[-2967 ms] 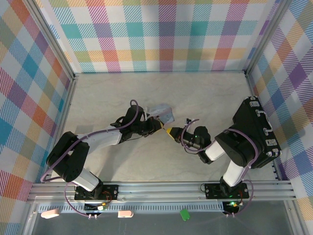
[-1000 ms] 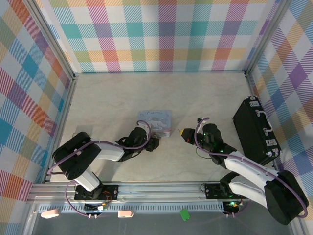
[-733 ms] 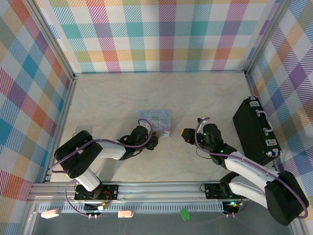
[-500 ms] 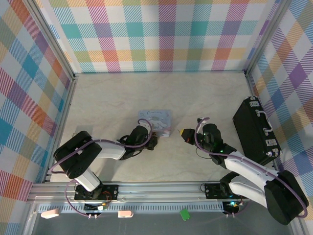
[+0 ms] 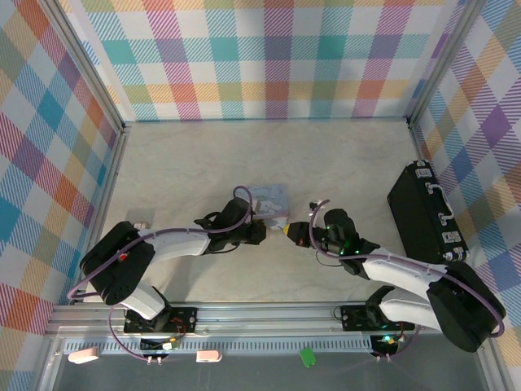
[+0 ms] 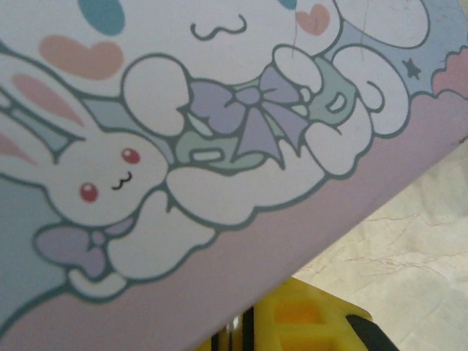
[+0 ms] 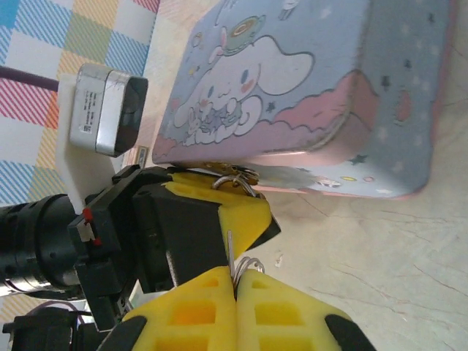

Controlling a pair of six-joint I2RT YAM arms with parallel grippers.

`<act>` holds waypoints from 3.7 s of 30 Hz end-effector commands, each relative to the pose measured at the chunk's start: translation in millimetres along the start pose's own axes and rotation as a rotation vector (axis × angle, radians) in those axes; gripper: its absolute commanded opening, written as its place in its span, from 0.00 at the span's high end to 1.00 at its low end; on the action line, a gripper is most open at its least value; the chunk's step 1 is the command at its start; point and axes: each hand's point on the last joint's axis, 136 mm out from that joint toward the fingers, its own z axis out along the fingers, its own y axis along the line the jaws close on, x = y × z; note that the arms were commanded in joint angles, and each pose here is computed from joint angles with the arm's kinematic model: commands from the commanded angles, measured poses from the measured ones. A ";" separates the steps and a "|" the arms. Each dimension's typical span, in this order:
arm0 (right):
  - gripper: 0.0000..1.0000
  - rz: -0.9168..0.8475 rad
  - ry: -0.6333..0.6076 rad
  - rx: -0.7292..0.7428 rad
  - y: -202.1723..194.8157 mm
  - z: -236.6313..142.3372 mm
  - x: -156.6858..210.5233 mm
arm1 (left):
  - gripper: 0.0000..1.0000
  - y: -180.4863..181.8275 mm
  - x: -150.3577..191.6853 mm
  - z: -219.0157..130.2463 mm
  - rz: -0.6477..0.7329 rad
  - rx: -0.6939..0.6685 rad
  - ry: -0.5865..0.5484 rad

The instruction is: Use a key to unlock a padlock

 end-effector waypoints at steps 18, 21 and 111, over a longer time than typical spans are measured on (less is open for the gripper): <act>1.00 -0.057 0.004 0.023 -20.1 65.5 -47.1 | 0.97 6.6 -3.0 -8.1 -0.143 0.071 0.015; 1.00 -0.007 0.042 -0.043 -13.1 82.8 -46.7 | 0.97 9.6 -3.8 -9.4 -0.162 0.074 0.002; 1.00 0.540 -0.137 -0.278 -3.0 85.9 -43.0 | 1.00 -1.9 -93.9 -11.0 -0.827 0.421 -0.331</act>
